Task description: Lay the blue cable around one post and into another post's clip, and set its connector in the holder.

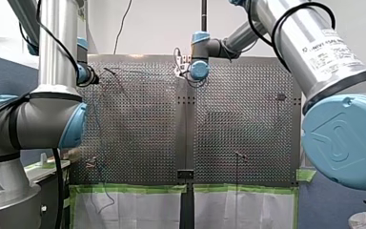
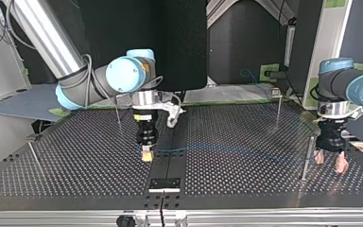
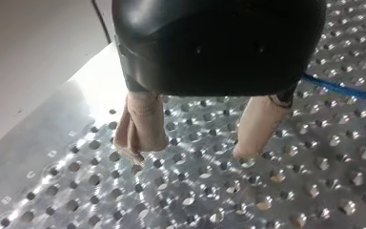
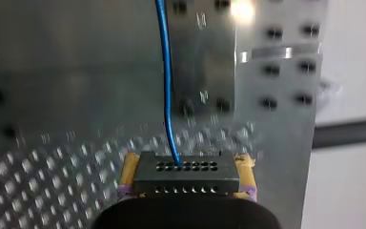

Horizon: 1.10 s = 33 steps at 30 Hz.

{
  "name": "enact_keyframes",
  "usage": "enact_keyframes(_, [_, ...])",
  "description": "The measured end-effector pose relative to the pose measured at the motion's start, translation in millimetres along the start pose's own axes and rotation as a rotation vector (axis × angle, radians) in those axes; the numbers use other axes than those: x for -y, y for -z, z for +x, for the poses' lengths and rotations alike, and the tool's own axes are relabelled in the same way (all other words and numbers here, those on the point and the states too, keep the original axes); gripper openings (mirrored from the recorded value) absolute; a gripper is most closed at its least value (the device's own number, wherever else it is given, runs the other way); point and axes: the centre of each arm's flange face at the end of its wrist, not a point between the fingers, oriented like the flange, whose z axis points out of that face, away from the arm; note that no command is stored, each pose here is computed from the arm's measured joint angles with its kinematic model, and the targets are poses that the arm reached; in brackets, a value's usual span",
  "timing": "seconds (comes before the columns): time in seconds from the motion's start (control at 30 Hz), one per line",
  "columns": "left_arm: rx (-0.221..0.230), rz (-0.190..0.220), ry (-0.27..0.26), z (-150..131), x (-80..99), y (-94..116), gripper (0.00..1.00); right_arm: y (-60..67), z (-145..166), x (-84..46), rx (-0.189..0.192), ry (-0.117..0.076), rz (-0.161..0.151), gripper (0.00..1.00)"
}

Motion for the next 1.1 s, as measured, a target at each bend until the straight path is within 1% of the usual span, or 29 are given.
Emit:
enact_keyframes(0.07, [-0.004, 0.004, -0.004, 2.1, 2.6, 0.5, 1.00, 1.3, 1.4, -8.1, -0.007, -0.011, -0.026, 0.00])
enact_keyframes(0.17, [-0.009, 0.010, -0.006, 4.6, 6.3, 1.0, 1.00, 3.5, -0.9, -16.0, -0.015, -0.030, -0.057, 0.00])
enact_keyframes(0.43, [-0.017, 0.020, -0.003, 8.2, 12.7, 2.0, 1.00, 13.1, -21.0, -23.6, -0.025, -0.073, -0.119, 0.00])
enact_keyframes(0.57, [-0.018, 0.023, -0.003, 8.9, 14.0, 2.2, 1.00, 19.6, -36.2, -29.3, -0.030, -0.097, -0.160, 0.00])
enact_keyframes(0.67, [-0.017, 0.026, 0.001, 8.4, 15.9, 2.8, 1.00, 22.9, -46.0, -36.0, -0.034, -0.110, -0.190, 0.00])
enact_keyframes(0.73, [-0.015, 0.029, 0.007, 7.2, 17.7, 3.4, 1.00, 24.3, -51.5, -41.4, -0.037, -0.114, -0.210, 0.00])
enact_keyframes(0.97, [-0.009, 0.033, 0.019, 4.4, 20.5, 4.7, 1.00, 31.6, -76.0, -66.5, -0.048, -0.128, -0.300, 0.00])
enact_keyframes(1.03, [-0.009, 0.033, 0.021, 4.3, 20.5, 4.7, 1.00, 33.5, -81.5, -72.8, -0.051, -0.127, -0.322, 0.00])
enact_keyframes(1.1, [-0.009, 0.032, 0.025, 4.3, 20.3, 4.6, 1.00, 36.0, -87.6, -79.9, -0.053, -0.122, -0.347, 0.00])
